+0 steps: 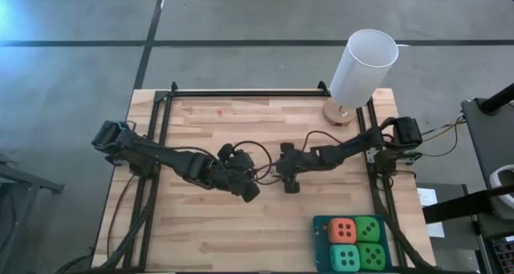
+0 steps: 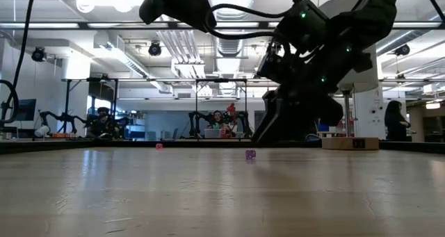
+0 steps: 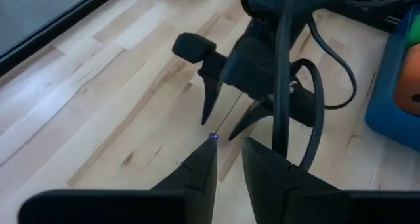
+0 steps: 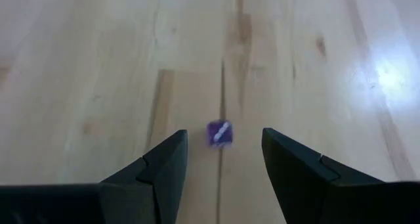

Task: Pick & Place Dice
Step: Put the small purple die into the blue bin

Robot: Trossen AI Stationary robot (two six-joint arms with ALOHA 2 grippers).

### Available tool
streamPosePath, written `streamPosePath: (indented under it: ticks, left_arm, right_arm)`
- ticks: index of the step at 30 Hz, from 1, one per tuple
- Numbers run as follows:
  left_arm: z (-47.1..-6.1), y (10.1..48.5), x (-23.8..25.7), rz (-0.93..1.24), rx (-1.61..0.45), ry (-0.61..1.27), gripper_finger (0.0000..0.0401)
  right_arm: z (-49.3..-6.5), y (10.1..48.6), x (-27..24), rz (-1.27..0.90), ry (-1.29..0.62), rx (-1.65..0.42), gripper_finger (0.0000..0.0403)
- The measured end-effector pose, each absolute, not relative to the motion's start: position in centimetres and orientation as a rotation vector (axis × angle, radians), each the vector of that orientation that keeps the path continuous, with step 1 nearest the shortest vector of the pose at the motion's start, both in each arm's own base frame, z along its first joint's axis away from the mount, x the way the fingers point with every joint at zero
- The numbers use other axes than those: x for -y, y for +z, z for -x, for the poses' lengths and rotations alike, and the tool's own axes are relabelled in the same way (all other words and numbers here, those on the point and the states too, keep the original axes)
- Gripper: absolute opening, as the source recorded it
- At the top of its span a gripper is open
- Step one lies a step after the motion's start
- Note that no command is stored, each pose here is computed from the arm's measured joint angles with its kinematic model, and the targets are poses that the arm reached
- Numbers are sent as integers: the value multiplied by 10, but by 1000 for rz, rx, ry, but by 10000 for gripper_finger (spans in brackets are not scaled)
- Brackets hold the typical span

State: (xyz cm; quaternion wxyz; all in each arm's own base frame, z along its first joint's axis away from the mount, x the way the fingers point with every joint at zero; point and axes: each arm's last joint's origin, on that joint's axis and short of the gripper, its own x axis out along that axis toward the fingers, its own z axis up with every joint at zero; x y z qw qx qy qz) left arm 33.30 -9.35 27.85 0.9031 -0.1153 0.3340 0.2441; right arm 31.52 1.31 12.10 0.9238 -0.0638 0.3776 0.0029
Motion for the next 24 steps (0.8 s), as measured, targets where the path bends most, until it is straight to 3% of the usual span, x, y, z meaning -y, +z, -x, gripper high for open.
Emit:
streamPosePath:
  ticks: [15,24]
  left_arm:
    - [-334,279,94,243,-683,503,78]
    - [-334,279,94,243,-684,504,78]
  right_arm:
    - [-327,99,-12,136,7,-758,170]
    - [-327,98,-12,134,13,-762,115]
